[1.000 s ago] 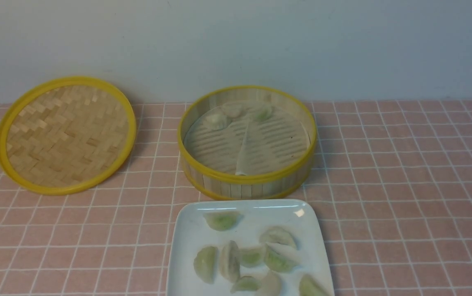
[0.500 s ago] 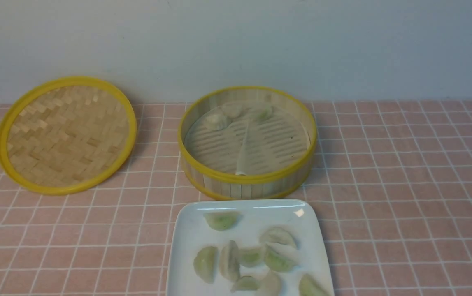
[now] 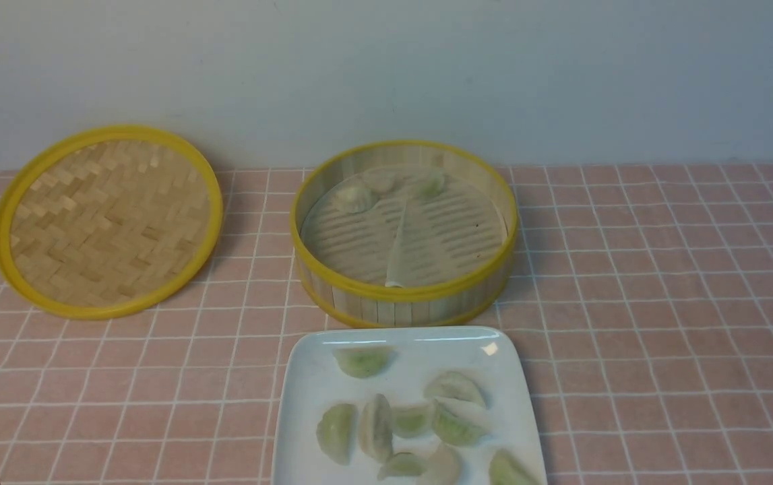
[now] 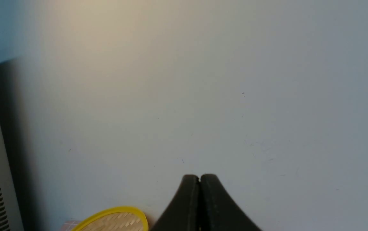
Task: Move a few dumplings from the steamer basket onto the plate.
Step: Use the right arm to put the dumpling into the plate
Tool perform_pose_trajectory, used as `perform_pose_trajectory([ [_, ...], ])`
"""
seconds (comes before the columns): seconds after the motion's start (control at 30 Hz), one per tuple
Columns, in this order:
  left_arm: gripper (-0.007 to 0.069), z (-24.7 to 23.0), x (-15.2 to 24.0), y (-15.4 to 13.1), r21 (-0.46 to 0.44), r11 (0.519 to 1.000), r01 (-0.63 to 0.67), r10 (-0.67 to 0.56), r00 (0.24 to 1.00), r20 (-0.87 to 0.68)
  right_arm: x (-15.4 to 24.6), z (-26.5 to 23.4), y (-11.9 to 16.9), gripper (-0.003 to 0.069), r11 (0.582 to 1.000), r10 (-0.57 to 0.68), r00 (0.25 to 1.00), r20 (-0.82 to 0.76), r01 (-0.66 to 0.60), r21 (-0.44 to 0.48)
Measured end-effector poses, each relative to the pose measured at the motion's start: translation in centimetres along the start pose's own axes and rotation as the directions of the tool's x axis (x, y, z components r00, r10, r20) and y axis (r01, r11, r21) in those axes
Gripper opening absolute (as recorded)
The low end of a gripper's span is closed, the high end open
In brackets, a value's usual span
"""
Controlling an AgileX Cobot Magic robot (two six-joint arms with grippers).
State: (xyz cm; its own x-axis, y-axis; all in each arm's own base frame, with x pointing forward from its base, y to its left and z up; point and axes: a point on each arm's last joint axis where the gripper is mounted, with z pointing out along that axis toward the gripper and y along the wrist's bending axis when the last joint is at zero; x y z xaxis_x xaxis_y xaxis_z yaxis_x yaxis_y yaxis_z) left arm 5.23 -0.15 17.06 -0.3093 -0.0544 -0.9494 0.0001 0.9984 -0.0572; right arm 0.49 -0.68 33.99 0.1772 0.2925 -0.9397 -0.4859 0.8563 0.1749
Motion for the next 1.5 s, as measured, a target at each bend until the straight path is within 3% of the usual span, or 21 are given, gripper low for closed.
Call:
perform_pose_trajectory([
  [0.67, -0.0006, 0.0, 0.0, 0.0, 0.0, 1.0, 0.0, 0.0, 1.0, 0.0, 0.0, 0.0, 0.0, -0.0015, 1.0, -0.011, 1.0, 0.0, 0.011, -0.001],
  [1.13, -0.0006, 0.0, 0.0, 0.0, 0.0, 1.0, 0.0, 0.0, 1.0, 0.0, 3.0, 0.6, 0.7, -0.0015, 0.99, -0.091, 0.991, -0.098, 0.079, -0.115],
  [1.2, -0.0006, 0.0, 0.0, 0.0, 0.0, 1.0, 0.0, 0.0, 1.0, 0.0, 3.5, 0.7, 0.6, -0.0015, 0.991, -0.099, 0.989, -0.111, 0.088, -0.097],
  [1.3, -0.0006, 0.0, 0.0, 0.0, 0.0, 1.0, 0.0, 0.0, 1.0, 0.0, 6.1, 1.1, -0.2, -0.0015, 0.99, -0.124, 0.976, -0.18, 0.134, 0.044],
  [1.4, -0.0006, 0.0, 0.0, 0.0, 0.001, 1.0, 0.001, -0.001, 1.0, 0.0, 9.3, 1.1, -1.7, -0.0015, 0.952, -0.117, 0.955, -0.272, 0.186, 0.242],
  [1.5, -0.0006, 0.0, 0.0, 0.0, 0.001, 1.0, 0.001, -0.001, 1.0, 0.0, 12.6, 0.7, -3.1, -0.0015, 0.908, -0.076, 0.931, -0.356, 0.212, 0.361],
])
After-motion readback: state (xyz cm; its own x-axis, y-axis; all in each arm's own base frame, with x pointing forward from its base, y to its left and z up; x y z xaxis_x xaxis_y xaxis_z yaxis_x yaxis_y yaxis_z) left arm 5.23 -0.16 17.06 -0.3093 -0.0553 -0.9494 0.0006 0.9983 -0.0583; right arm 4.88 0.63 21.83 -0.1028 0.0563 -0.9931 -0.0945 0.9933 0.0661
